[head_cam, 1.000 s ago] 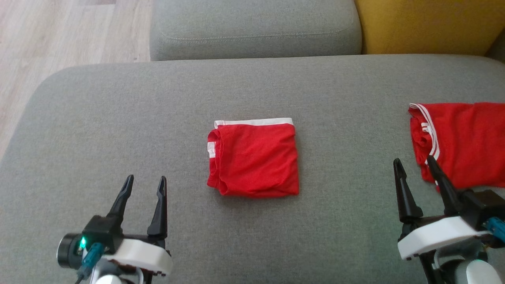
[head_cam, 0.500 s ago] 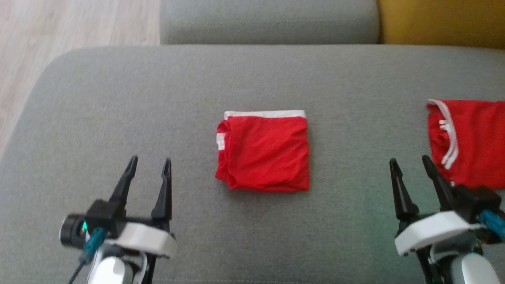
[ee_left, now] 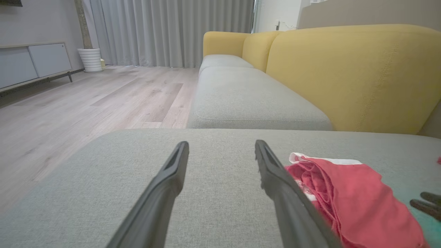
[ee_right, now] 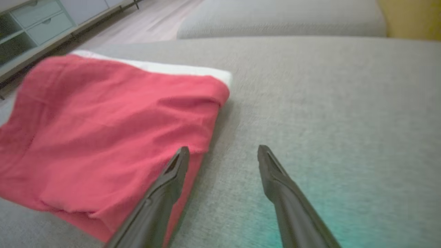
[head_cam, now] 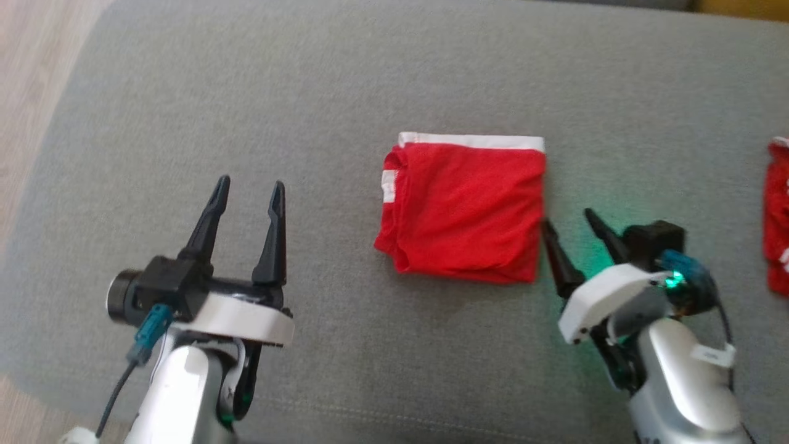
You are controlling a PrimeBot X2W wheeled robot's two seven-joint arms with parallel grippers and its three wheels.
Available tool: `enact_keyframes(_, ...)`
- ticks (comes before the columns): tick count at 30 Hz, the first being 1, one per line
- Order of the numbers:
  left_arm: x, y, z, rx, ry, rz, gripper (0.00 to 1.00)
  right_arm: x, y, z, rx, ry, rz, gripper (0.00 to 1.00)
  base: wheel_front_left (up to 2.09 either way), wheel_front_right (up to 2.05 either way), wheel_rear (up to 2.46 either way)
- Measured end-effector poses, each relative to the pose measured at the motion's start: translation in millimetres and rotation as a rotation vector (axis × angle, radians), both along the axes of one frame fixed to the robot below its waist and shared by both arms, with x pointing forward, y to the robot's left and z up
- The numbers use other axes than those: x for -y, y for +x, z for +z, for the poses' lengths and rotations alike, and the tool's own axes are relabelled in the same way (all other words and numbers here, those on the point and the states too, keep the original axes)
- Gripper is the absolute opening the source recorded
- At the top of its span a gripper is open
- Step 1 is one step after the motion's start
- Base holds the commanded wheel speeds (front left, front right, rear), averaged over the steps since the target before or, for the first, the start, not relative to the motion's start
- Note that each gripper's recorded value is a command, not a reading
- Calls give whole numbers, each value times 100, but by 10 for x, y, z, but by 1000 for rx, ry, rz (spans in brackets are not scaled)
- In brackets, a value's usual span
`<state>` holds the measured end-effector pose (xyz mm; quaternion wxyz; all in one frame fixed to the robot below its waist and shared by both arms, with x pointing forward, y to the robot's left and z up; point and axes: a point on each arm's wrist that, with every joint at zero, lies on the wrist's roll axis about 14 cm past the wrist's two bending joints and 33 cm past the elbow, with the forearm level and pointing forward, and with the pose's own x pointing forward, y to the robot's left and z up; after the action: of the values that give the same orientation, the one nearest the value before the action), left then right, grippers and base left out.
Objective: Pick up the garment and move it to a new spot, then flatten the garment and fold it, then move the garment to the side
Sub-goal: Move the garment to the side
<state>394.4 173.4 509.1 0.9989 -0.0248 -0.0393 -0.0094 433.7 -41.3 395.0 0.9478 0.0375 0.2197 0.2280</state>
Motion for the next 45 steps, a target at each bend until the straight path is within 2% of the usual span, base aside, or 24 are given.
enact_keyframes(4, -53, 23, -25, -7, -3, 19, 100, -209, -73, -286, -100, -5, 60, 100, 0, 0, 0)
enact_keyframes(5, -60, 22, -34, -10, -3, 23, 100, -227, -57, -304, -110, 3, 60, 95, 0, 0, 0)
enact_keyframes(6, -63, 23, -40, -12, -5, 25, 100, -245, -37, -317, -118, 4, 64, 49, 0, 0, 0)
enact_keyframes(7, -63, 25, -45, -13, -6, 26, 100, -259, -13, -320, -120, 1, 67, 39, 0, 0, 0)
enact_keyframes(8, -60, 28, -46, -13, -8, 27, 100, -274, 9, -316, -120, 1, 71, 17, 0, 0, 0)
enact_keyframes(9, -57, 33, -44, -12, -9, 26, 100, -286, 17, -327, -129, -1, 75, 0, 0, 0, 0)
enact_keyframes(17, -41, 80, -19, 0, -6, 22, 100, -309, -2, -292, -115, 0, 85, 0, 0, 0, 0)
enact_keyframes(23, 157, 177, 16, 18, -11, -42, 100, -147, -46, -215, -71, -43, 77, 0, 0, 0, 0)
enact_keyframes(32, 672, 367, 63, 48, -35, -193, 100, 925, -173, -75, -22, -222, -73, 0, 0, 0, 0)
enact_keyframes(38, 1065, 456, 38, 49, -57, -305, 100, 1675, -236, 163, 6, -342, -191, 0, 0, 0, 0)
enact_keyframes(45, 1343, 548, -124, 18, -70, -387, 100, 2371, 32, 529, 71, -428, -324, 0, 0, 0, 0)
